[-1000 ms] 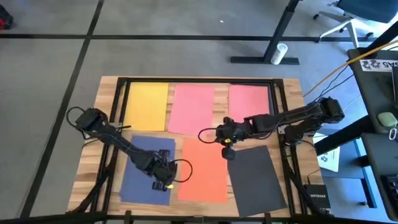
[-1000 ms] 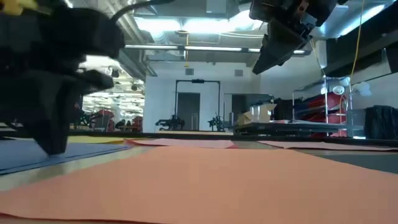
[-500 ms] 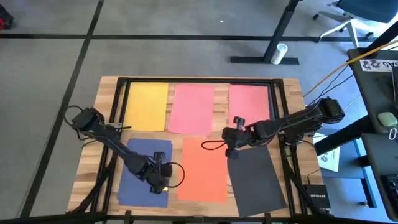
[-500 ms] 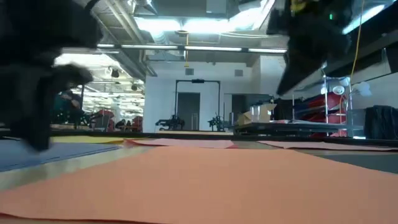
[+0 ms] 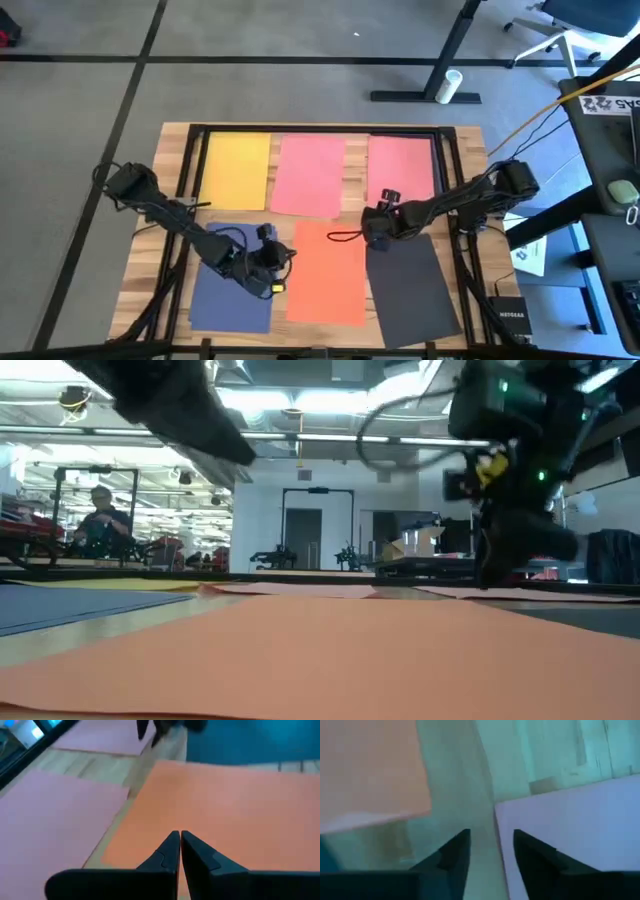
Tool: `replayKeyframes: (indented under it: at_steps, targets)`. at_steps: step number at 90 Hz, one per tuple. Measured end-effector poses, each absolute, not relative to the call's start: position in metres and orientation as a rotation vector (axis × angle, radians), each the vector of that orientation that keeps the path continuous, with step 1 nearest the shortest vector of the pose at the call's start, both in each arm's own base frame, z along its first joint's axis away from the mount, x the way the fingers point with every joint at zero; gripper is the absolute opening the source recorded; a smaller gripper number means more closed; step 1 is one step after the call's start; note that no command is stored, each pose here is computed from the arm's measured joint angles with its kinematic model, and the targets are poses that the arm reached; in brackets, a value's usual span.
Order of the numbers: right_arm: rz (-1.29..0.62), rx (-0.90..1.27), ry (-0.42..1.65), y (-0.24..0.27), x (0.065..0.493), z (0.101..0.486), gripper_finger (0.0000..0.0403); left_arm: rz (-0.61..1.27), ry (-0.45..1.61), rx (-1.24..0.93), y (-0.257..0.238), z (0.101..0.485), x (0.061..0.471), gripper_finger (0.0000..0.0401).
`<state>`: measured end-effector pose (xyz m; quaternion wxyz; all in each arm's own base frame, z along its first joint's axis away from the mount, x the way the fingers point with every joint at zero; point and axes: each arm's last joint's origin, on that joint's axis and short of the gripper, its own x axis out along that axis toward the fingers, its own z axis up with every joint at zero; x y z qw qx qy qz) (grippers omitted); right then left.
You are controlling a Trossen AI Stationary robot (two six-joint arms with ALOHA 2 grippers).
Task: Organize paper
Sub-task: Stack the pink paper on top of the stacked pink papers
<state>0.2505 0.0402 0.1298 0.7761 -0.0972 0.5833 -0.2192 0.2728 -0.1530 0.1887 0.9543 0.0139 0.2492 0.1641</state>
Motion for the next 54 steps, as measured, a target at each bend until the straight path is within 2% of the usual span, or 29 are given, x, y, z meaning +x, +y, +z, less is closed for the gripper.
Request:
replayKeyframes:
  at_steps: [33, 42, 54]
  targets:
    - [-0.529, -0.299, 1.278, 0.037, 0.256, 0.114, 0.0154, 0.199, 0.370, -0.057, -0.126, 0.163, 0.267, 0.0000]
    - [-0.540, -0.269, 1.283, 0.031, 0.257, 0.114, 0.0124, 0.212, 0.370, -0.031, -0.116, 0.159, 0.265, 0.0000]
    - [-0.546, -0.226, 1.306, 0.019, 0.260, 0.110, 0.0058, 0.241, 0.368, -0.013, -0.105, 0.155, 0.266, 0.0000]
